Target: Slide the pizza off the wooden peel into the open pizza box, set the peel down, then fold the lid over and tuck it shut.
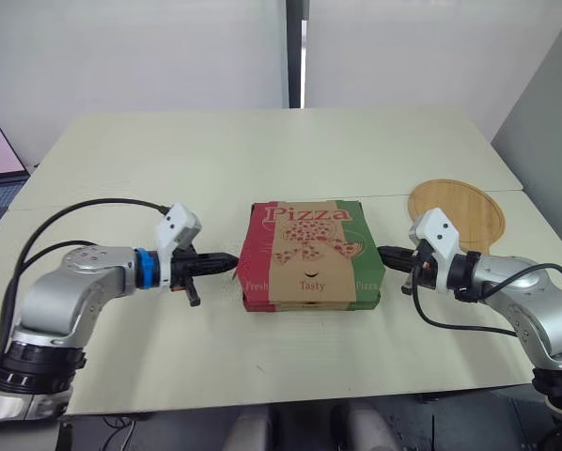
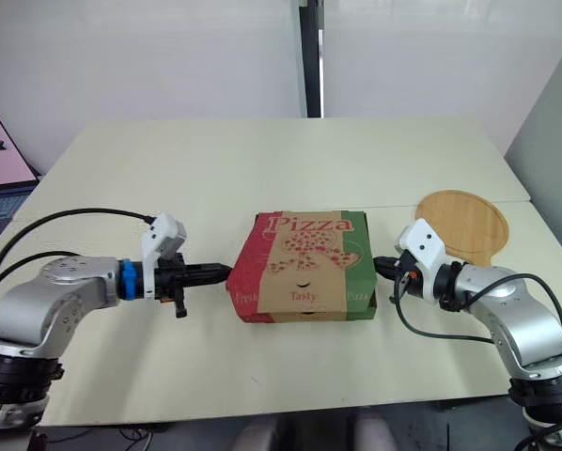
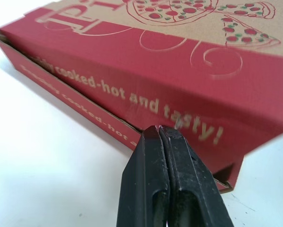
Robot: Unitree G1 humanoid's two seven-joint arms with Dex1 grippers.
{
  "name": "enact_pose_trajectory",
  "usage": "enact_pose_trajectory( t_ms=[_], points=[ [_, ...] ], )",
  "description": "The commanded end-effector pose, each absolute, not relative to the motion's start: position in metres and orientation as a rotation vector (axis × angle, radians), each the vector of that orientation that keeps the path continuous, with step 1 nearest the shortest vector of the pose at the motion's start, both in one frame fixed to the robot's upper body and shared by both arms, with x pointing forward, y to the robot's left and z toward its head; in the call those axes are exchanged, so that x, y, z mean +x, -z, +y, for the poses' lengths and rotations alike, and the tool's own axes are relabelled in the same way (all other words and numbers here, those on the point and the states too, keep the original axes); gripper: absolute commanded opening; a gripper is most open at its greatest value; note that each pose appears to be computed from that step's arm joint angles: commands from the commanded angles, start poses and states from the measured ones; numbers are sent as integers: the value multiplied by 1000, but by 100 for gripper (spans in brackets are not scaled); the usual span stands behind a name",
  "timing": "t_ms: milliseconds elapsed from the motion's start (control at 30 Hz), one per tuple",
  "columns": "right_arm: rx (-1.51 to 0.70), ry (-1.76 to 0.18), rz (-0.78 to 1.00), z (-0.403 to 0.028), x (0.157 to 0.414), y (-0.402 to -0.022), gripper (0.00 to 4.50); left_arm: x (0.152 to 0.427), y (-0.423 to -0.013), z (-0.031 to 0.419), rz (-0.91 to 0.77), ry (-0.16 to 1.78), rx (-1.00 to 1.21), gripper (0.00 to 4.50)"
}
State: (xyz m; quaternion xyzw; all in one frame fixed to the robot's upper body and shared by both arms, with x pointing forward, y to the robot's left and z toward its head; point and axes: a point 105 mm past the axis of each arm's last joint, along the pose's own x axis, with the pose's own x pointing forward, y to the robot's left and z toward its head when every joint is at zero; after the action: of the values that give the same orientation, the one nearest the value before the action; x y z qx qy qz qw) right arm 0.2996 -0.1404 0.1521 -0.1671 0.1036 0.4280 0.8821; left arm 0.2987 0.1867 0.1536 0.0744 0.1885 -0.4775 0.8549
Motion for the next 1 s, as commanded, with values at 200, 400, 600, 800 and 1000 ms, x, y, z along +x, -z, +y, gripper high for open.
enact_pose_trajectory(
  t_ms=[200,400,600,800,1000],
  points=[
    [-372,-919,152,-132,294,-165,0,312,-206,178,262,1080,144,2],
    [-356,-910,147,-131,294,-166,0,311,-186,163,312,1156,213,2],
    [-370,-875,158,-142,296,-164,0,314,-171,155,331,1179,230,2],
    [-372,-875,187,-151,295,-162,0,318,-178,158,314,1165,237,2],
    [-334,-962,229,-135,283,-152,0,322,-186,157,288,1151,228,2]
  ],
)
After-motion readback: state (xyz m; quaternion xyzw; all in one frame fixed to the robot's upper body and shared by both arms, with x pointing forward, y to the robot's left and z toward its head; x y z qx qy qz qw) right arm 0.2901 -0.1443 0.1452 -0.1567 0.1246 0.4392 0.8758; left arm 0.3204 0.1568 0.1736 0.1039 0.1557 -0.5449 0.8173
